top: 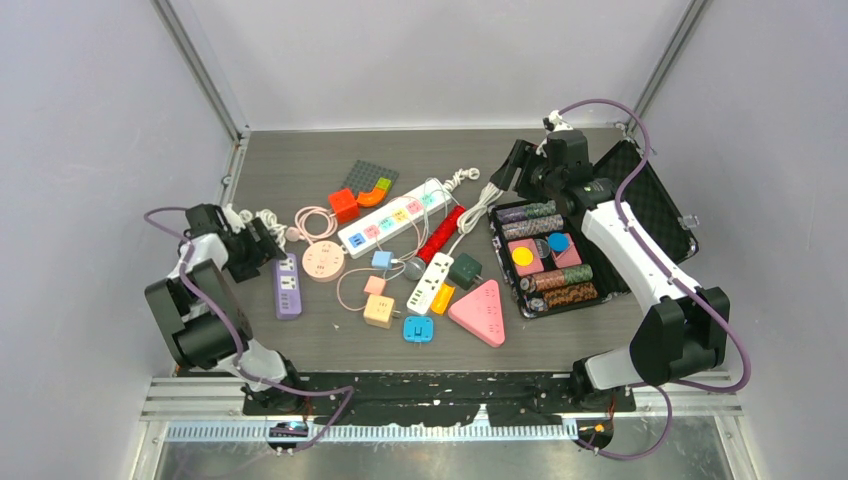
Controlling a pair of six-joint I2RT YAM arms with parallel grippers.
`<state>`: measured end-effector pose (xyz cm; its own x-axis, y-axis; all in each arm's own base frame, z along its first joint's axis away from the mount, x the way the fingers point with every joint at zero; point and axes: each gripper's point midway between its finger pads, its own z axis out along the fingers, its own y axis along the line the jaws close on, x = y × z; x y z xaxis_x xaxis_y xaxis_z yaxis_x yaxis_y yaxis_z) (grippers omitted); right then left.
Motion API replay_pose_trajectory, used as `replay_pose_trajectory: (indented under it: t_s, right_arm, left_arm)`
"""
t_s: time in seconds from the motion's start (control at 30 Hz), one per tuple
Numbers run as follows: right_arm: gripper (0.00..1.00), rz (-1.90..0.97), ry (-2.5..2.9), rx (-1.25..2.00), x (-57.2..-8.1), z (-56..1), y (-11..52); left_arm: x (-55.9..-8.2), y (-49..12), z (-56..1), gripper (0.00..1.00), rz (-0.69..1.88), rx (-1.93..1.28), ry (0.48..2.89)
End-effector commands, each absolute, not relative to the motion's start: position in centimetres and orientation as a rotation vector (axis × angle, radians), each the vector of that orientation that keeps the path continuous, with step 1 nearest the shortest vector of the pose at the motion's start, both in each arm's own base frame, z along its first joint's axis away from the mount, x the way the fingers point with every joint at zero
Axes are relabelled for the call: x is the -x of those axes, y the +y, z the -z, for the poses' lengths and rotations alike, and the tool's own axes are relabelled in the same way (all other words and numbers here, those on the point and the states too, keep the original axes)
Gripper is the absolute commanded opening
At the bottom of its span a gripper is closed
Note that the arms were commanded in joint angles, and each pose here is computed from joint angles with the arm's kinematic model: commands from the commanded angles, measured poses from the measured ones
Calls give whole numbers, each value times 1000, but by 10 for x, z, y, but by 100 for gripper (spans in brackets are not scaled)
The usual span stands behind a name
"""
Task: Insert the plug
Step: Adjust the socket at the center of the board.
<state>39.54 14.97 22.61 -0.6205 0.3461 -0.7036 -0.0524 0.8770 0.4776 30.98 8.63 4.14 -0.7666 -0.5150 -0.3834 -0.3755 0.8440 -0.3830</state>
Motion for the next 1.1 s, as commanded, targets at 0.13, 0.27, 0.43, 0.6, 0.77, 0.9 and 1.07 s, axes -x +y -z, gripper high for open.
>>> replay_pose_trajectory:
  t_s: [0.13, 0.27, 0.43, 0.6, 0.77, 0.9, 1.07]
  right_arm:
    - [71, -598, 2120, -188, -399, -244, 150]
    - [71, -614, 2126, -158, -397, -243, 154]
    - [71, -692, 2137, -54, -389, -241, 170]
    - [74, -768, 2091, 245, -369, -248, 214]
    - [80, -755, 1993, 768, -325, -243, 278]
    - [86, -767, 1909, 1109, -276, -221, 333]
    - [86, -763, 1922, 1346, -248, -181, 370]
  left_arm:
    - [-303, 99, -66, 82, 243, 800, 2417]
    - [-308, 93, -96, 81, 265, 785, 2352]
    - [-312, 53, -135, 82, 289, 600, 2295]
    - [-309, -6, -143, 81, 322, 399, 2348]
    - [-311, -25, -153, 79, 325, 379, 2313]
    - [-314, -28, -174, 79, 334, 334, 2219]
    - [-314, -18, -192, 80, 278, 387, 2153]
